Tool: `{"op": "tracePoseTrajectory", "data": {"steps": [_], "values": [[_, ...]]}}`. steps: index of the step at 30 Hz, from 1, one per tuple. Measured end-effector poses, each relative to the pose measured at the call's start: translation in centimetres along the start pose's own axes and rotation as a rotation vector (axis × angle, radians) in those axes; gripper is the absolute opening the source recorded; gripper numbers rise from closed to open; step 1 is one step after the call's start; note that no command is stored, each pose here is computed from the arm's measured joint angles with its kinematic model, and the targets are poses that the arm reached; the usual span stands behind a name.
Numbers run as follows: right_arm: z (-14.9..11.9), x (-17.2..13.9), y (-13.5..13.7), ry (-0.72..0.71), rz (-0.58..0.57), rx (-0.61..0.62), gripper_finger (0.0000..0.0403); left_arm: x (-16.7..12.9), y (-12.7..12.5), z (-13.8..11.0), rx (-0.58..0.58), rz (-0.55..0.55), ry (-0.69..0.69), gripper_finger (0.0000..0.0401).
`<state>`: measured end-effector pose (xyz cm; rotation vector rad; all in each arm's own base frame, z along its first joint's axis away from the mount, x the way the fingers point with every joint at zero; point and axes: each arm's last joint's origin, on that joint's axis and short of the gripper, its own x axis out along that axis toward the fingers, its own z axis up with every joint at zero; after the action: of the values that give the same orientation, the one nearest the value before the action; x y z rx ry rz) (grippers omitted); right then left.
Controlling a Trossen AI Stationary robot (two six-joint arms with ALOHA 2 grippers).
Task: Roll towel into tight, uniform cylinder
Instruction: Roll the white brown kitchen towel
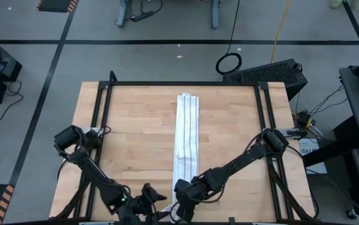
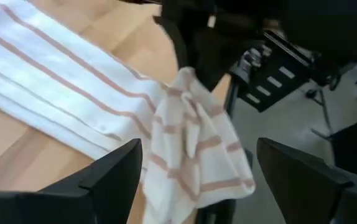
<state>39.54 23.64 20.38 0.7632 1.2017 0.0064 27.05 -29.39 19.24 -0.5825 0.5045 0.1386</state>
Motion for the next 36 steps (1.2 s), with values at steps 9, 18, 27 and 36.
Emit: {"op": "tracePoseTrajectory", "data": {"steps": [9,18,27,36], "values": [[0.3,0.0,-0.1,0.013,0.011,-0.019,0.0,2.4,0.1,-0.5,-0.061,-0.099,0.114,0.0385],[0.4,-0.1,-0.2,0.013,0.014,-0.025,0.0,4.0,1.1,0.6,0.055,-0.085,0.125,0.0399],[0.9,-0.1,-0.4,0.004,0.017,-0.017,0.0,5.8,2.5,0.5,0.023,-0.08,0.239,0.0382],[-0.5,0.1,0.3,0.026,0.015,-0.015,0.0,5.3,2.2,-0.4,0.103,-0.112,0.305,0.0116]]}}
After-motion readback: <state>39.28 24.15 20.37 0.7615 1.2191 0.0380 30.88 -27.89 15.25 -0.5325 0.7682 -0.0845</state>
